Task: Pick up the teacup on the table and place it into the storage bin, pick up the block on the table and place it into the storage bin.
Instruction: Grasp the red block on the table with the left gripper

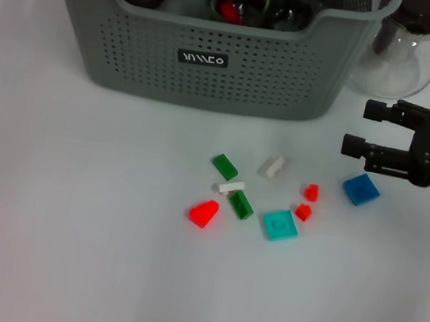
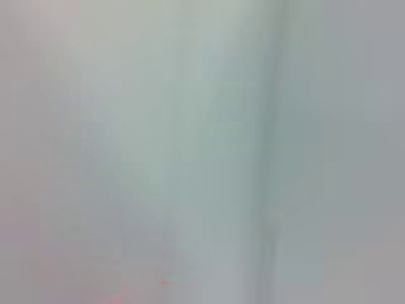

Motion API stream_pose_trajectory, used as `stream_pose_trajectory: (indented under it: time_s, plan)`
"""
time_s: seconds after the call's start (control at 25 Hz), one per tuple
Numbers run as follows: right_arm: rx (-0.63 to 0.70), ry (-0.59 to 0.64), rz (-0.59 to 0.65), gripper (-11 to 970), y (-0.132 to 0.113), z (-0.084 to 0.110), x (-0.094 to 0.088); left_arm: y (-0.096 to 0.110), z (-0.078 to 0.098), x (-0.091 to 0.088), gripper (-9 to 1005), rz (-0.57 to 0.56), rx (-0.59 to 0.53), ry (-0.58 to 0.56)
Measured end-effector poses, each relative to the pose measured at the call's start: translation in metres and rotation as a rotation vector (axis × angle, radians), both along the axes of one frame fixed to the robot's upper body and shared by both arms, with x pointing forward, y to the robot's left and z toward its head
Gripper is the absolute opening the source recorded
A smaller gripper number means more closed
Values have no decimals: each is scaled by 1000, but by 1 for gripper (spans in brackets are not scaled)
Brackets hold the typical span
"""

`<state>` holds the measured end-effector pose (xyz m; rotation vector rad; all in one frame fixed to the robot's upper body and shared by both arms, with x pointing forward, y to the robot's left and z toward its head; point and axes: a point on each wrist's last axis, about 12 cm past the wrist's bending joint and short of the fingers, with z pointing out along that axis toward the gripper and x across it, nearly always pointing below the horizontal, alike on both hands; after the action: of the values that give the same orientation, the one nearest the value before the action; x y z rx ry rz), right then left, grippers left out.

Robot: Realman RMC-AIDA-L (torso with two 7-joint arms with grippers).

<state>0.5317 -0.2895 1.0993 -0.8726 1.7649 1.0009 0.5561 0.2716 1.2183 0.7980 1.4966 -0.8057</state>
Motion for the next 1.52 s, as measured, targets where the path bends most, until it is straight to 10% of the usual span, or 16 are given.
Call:
stream_pose_trajectory:
  time_s: [0.24, 0.32, 0.6, 1.52]
  plan:
    - [0, 3, -3, 855, 0, 1, 1, 34, -77, -59, 594, -114, 12, -35]
    - [2, 4, -1, 855, 1, 2, 2, 22, -128, -76, 591, -163, 58, 33]
    - [4, 9, 0, 855, 3, 2, 4, -23, -195, -87, 583, -212, 149, 81]
    - [7, 25, -7, 856, 1, 0, 2, -51, -241, -95, 529, -57, 299, 25]
